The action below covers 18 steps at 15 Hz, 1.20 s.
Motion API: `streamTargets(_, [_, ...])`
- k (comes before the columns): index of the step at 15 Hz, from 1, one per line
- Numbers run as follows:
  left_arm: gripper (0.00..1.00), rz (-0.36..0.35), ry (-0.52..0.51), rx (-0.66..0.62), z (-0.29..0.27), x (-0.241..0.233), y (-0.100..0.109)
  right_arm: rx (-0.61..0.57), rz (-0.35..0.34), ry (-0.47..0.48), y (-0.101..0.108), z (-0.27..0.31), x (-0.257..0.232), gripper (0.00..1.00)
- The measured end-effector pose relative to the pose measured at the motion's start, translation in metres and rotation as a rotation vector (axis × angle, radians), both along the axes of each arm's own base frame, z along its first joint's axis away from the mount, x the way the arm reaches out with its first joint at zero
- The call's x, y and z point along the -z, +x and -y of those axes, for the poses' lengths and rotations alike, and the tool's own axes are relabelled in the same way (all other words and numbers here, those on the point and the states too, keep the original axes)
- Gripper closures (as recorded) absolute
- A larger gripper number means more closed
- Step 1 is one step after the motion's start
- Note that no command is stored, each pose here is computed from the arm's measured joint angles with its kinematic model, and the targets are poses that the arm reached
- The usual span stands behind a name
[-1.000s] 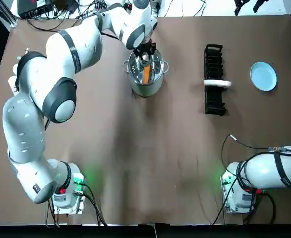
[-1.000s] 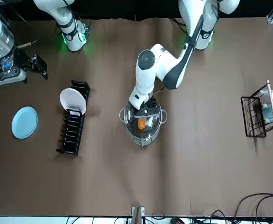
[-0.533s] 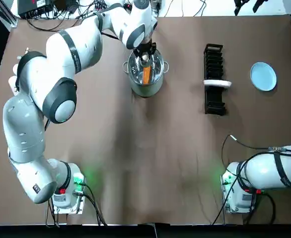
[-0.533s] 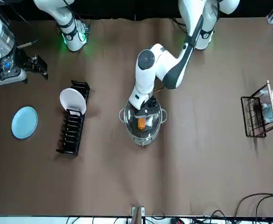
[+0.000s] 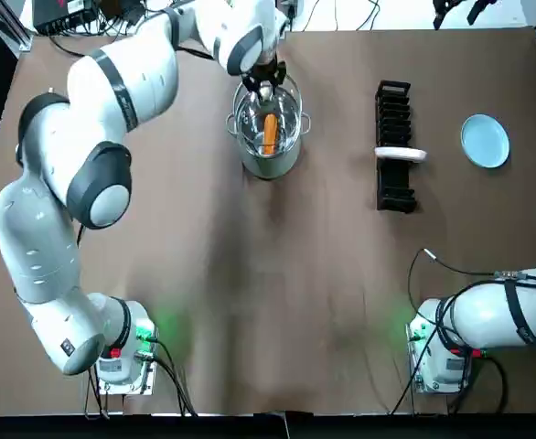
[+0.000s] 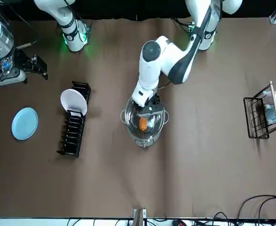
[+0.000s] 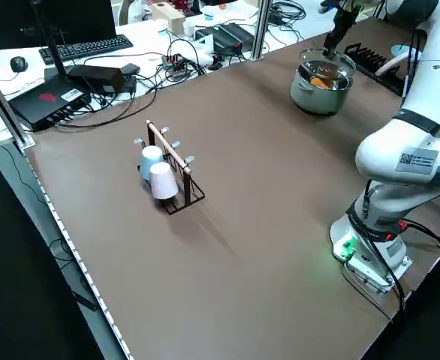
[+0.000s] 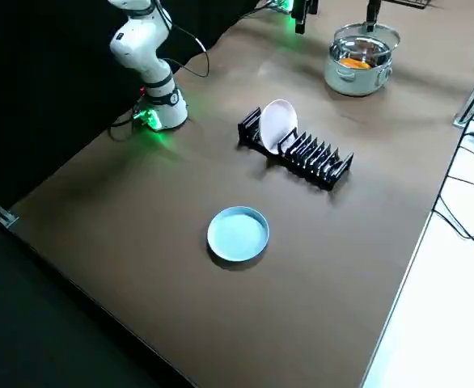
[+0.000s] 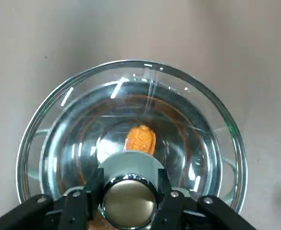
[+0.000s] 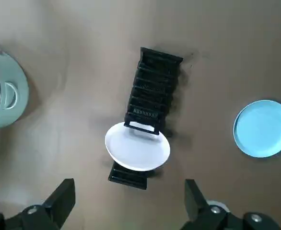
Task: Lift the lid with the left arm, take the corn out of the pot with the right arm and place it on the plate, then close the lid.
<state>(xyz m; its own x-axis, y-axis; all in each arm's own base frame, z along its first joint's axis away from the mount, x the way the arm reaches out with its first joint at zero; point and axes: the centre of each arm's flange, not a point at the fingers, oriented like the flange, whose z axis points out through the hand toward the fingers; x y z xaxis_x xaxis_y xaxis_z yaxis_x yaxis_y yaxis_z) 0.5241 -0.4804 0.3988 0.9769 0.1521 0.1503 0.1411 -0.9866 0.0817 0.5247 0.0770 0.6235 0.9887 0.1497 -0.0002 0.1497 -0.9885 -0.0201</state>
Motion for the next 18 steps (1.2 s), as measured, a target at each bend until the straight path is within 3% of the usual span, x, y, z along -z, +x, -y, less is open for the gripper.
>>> streamTargets(5, [0.5,0.01,0.002,-0.073,-0.067,-0.045,0.039,-0.028,-0.008,0.002,0.0,-0.019,0.006,0.0])
streamTargets(7, [0.5,-0.015,0.034,-0.085,-0.118,-0.061,0.062,0.0,-0.021,0.004,0.002,-0.053,0.016,0.0])
streamTargets(8, [0.5,-0.054,0.07,-0.08,-0.172,-0.073,0.079,0.022,-0.037,-0.005,0.006,-0.095,0.032,0.0])
streamTargets(10, [0.5,-0.077,0.09,-0.069,-0.221,-0.081,0.091,0.04,-0.041,-0.014,0.012,-0.146,0.05,0.0])
streamTargets(13, [0.5,-0.11,0.11,-0.039,-0.282,-0.078,0.101,0.111,0.009,0.004,0.021,-0.224,0.079,0.0])
streamTargets(18, [0.5,-0.165,0.128,-0.009,-0.333,-0.057,0.102,0.177,0.076,0.058,0.015,-0.332,0.147,0.0])
